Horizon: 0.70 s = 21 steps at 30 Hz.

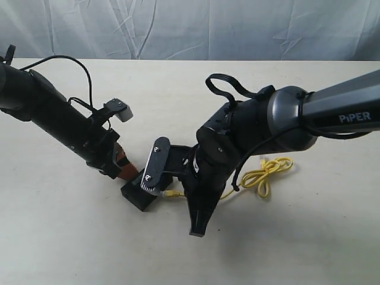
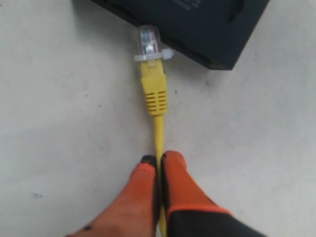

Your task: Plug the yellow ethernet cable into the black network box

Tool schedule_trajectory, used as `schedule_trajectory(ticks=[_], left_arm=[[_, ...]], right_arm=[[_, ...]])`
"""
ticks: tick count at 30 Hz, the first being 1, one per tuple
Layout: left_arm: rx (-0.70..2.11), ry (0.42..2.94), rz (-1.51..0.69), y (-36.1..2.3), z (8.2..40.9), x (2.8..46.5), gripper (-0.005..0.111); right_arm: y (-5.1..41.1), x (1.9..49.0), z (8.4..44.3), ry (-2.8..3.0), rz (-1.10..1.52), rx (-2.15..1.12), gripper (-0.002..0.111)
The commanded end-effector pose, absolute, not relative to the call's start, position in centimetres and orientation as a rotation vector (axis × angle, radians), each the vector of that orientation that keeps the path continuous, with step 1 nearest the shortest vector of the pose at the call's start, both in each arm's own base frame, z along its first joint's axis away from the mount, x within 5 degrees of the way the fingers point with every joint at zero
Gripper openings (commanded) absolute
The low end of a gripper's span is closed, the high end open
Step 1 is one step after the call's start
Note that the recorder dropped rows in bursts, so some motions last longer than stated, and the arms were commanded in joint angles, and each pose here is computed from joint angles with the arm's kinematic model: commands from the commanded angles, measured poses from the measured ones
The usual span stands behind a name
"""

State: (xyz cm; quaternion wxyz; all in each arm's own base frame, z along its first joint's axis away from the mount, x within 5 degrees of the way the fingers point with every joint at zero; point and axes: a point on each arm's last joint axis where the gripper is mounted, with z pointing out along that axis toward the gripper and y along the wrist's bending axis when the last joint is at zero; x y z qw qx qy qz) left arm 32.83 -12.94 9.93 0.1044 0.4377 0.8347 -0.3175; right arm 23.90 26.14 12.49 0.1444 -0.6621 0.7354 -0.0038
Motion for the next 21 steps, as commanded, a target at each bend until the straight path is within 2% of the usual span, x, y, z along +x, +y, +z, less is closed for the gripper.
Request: schedule_trajectory(ticks=[1,8,13,21], left_arm=[[1.328,2.458,-0.943,-13.22,9.74,32.65,0.0],[1.303,2.459,-0.953,-13.31,9.8,32.73,0.0],[1.304,2.457,-0.956,-13.32,9.81,32.71,0.0],[1.304,2.457,-0.956,-13.32,9.81,32.71,0.0]], right_arm=[[25.77,24.19,12.52,2.167,-0.07,-1.863,-0.001],[25.73,24.17,12.51,2.222,-0.06,-1.803,-0.001],[25.65,23.72,12.4,2.177,-0.04,-1.928,-0.001],[26.05,23.76,12.47,2.143,0.002,-1.916,-0.001]])
